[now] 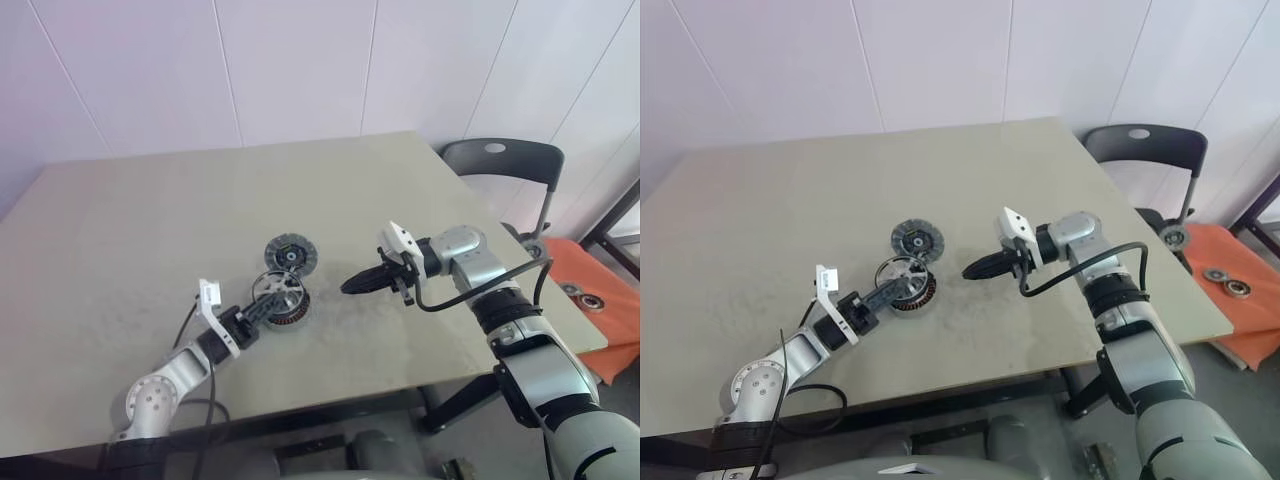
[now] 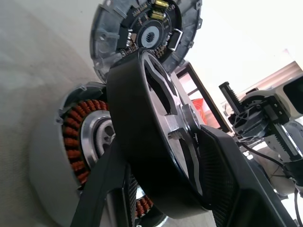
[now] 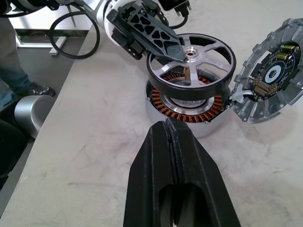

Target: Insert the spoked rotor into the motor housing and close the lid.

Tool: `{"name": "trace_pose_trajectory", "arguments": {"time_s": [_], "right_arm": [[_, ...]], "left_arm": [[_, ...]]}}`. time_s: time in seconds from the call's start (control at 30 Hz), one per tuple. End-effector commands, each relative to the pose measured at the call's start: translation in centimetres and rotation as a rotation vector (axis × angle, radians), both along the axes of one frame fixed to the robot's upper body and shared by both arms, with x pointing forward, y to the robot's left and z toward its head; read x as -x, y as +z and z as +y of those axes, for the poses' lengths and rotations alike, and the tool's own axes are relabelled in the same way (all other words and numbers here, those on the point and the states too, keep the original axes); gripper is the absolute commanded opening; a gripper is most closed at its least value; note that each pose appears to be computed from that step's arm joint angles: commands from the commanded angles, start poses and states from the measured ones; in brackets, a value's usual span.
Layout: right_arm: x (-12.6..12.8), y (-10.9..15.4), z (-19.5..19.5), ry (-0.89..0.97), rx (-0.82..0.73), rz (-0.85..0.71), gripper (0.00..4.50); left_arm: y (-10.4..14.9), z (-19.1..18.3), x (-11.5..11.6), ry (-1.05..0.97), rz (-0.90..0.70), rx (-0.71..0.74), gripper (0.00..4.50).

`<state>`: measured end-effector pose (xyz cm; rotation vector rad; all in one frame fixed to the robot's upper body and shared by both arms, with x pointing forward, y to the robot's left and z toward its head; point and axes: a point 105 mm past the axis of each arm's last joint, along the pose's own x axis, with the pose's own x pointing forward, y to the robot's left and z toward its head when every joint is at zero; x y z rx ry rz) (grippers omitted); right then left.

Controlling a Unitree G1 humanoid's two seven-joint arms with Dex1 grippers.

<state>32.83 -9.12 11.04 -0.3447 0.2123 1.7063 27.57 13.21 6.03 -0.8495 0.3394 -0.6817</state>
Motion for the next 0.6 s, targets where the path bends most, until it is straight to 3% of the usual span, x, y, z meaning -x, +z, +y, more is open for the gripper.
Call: {"name": "trace_pose_trajectory", "arguments": {"time_s": [0.03,0.6], "right_arm": [[-0.40,1.36,0.21,0.006,-0.025,-0.056,0.00],[-0.34,0.87,0.33,0.005,0.001,-0.068,0.00]], "left_arm": [[1.69,-0.14,-0.31,-0.004,-0.061,0.026,1.56],[1.39,-0.37,-0.59,0.017,-0.053,0.056,1.56]]}}
